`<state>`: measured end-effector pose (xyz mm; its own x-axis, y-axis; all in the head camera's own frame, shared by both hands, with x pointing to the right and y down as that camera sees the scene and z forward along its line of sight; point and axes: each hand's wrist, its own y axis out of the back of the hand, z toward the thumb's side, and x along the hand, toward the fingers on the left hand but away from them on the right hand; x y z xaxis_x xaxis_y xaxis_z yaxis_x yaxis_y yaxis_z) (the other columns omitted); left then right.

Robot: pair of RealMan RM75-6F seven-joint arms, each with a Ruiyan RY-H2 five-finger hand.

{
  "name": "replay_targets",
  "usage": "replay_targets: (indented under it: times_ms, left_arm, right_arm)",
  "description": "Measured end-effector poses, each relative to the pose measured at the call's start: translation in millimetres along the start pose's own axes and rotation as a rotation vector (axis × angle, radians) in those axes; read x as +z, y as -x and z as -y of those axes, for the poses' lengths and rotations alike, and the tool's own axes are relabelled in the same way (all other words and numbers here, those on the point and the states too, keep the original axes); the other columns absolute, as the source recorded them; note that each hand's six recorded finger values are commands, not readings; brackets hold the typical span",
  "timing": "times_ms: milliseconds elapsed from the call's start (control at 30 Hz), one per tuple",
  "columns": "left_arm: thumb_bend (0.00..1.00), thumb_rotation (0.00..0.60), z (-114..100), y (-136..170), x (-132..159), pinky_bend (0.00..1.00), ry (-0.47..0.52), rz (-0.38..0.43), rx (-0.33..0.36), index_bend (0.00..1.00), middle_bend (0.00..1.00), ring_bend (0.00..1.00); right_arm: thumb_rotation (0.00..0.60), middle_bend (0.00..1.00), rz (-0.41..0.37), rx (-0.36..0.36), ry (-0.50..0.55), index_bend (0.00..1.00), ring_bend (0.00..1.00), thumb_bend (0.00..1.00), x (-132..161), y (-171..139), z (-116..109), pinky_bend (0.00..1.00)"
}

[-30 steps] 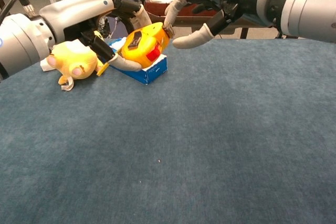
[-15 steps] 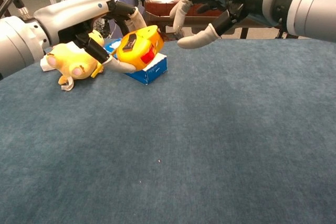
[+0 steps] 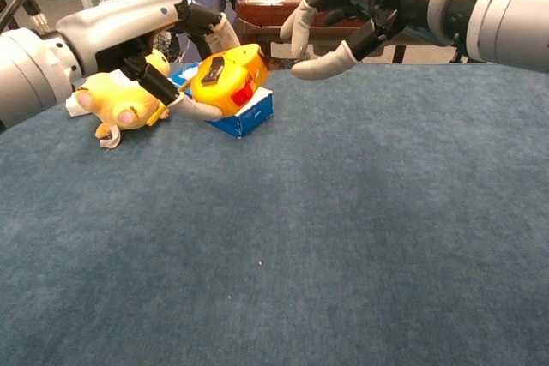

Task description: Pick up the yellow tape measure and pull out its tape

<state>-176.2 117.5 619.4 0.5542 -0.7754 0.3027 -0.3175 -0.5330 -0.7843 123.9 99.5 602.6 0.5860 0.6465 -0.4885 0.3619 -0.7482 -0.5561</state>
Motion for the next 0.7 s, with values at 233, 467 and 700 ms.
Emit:
replay_targets:
  times_ms: [233, 467, 700]
  left_arm:
    - [0.14, 0.6, -0.1, 0.2, -0.8, 0.02, 0.0, -0.001, 0.001, 0.54, 0.55, 0.34]
    - [0.14, 0.6, -0.6, -0.1, -1.8, 0.02, 0.001, -0.002, 0.003, 0.54, 0.55, 0.34]
    - [0.14, 0.6, 0.1, -0.3, -3.4, 0.02, 0.005, -0.005, 0.003, 0.54, 0.55, 0.34]
  right_arm:
    - [0.6, 0.23, 0.005, -0.001, 0.001, 0.57, 0.03, 0.4, -0.8, 1.7, 0.4, 0.0]
    - [0.6, 0.24, 0.007, -0.004, 0.002, 0.57, 0.03, 0.48, -0.9, 3.6, 0.7, 0.0]
    - [0.6, 0.24, 0.01, -0.01, 0.006, 0.58, 0.03, 0.53, -1.8, 5.1, 0.1, 0.0]
